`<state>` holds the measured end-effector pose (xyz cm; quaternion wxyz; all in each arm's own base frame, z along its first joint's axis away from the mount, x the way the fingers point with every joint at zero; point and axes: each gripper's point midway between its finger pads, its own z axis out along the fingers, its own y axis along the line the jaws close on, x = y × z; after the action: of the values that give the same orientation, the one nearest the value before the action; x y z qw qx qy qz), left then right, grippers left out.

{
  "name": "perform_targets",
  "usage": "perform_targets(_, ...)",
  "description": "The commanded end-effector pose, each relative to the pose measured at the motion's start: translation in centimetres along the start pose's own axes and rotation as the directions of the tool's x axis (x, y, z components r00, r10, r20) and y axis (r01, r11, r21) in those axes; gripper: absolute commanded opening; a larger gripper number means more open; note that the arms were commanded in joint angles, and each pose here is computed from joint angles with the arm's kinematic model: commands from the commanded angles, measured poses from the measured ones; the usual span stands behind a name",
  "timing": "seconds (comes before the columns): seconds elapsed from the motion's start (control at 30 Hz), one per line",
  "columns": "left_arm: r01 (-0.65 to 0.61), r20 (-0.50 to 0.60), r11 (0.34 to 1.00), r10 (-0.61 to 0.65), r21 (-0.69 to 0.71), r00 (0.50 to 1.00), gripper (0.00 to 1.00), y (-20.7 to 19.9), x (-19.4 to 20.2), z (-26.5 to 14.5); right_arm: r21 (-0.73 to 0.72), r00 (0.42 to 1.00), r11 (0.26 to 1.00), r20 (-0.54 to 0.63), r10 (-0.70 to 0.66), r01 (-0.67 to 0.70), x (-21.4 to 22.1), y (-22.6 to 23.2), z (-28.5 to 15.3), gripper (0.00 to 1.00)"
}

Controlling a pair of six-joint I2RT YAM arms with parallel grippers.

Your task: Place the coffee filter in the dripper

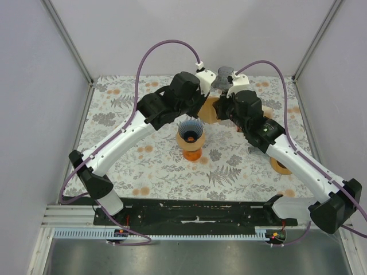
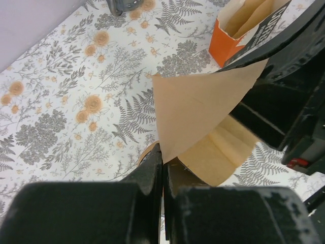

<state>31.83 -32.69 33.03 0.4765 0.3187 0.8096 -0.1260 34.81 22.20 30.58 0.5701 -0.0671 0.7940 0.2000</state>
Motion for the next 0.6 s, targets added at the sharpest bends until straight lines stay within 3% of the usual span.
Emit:
perform_targets(0.0,-0.088,0.039,0.992,0.092,-0.086,0.995,0.02,2.2,-0.7,-1.6,0.094,0.998,0.995,0.054,-0.039,0.034,-1.9,-2.1,-1.7,0.0)
perform_targets(0.2,-0.122,0.028,0.991,0.123,-0.056,0.992,0.02,1.9,-0.3,-2.3,0.015,0.988,0.994,-0.112,-0.102,0.104,-0.3,-0.7,-1.4,0.0)
perform_targets(0.27,-0.141,0.03,0.99,0.141,-0.014,0.99,0.16,1.4,-0.4,-3.1,-0.012,0.977,0.994,-0.183,-0.112,0.111,0.2,-0.3,-1.3,0.0)
perform_targets(0.33,-0.15,0.029,0.988,0.149,0.025,0.988,0.53,1.0,-0.5,-4.1,-0.06,0.96,0.993,-0.254,-0.116,0.104,1.0,0.4,-1.5,0.0)
perform_targets(0.37,-0.148,0.033,0.988,0.146,0.042,0.989,0.61,0.9,-0.6,-4.7,-0.089,0.95,0.992,-0.289,-0.116,0.093,1.3,0.8,-1.6,0.0)
perform_targets(0.47,-0.151,0.046,0.985,0.148,0.086,0.988,0.79,0.7,-0.9,-6.6,-0.168,0.912,0.984,-0.393,-0.121,0.058,2.6,2.0,-2.1,0.0)
perform_targets(0.57,-0.151,0.056,0.984,0.147,0.089,0.988,0.86,1.2,-0.8,-7.7,-0.26,0.869,0.966,-0.475,-0.137,0.01,3.7,3.7,-2.5,0.0)
